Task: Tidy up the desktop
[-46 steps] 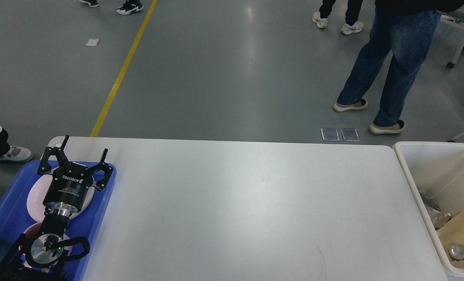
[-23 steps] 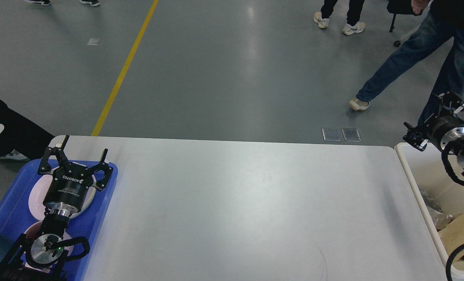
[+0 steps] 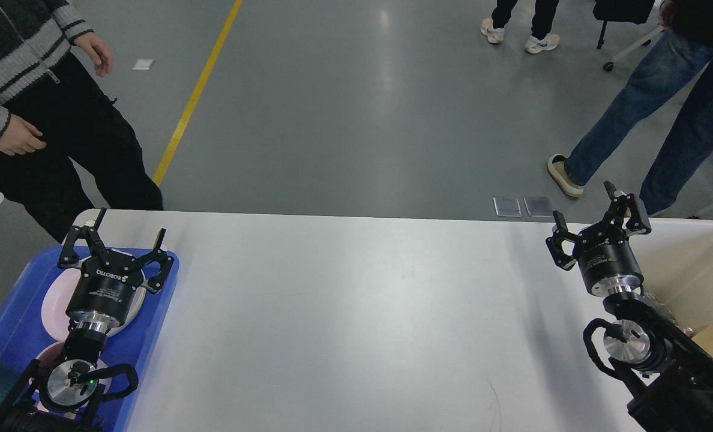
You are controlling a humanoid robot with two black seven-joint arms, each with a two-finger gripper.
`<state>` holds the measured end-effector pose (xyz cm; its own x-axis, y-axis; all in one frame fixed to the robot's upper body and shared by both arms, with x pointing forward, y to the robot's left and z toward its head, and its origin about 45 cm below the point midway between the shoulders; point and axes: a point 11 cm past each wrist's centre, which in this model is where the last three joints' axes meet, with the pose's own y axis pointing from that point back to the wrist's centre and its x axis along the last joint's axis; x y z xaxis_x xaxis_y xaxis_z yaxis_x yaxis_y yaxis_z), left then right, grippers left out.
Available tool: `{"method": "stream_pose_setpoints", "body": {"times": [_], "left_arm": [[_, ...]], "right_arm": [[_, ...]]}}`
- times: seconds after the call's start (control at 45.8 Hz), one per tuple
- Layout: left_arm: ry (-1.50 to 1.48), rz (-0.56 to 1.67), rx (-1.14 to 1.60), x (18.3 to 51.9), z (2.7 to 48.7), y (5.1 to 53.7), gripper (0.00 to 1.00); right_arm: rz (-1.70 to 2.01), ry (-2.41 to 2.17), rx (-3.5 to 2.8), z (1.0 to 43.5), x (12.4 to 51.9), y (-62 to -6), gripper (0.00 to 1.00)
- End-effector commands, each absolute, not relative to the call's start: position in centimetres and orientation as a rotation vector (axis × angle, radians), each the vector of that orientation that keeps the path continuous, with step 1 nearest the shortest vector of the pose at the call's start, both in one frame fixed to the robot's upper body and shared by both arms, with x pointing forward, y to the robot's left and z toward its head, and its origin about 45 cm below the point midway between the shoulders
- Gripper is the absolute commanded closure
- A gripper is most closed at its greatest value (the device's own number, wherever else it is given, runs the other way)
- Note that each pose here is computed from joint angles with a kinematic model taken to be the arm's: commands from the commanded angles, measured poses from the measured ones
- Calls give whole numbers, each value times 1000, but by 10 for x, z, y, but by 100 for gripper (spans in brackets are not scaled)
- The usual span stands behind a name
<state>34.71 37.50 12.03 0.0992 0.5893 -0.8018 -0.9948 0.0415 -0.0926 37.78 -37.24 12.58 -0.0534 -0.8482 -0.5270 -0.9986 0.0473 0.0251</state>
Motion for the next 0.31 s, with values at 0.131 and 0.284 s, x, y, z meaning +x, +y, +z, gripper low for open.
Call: {"method": "stream_pose_setpoints", "body": {"times": [0.131, 0.284], "left_arm": [[671, 1364, -774, 347, 120, 375, 4], [672, 1363, -775, 347, 120, 375, 4]], "right_arm": [[578, 2004, -1833, 114, 372, -371, 0], [586, 1979, -1833, 115, 371, -367, 0]]}}
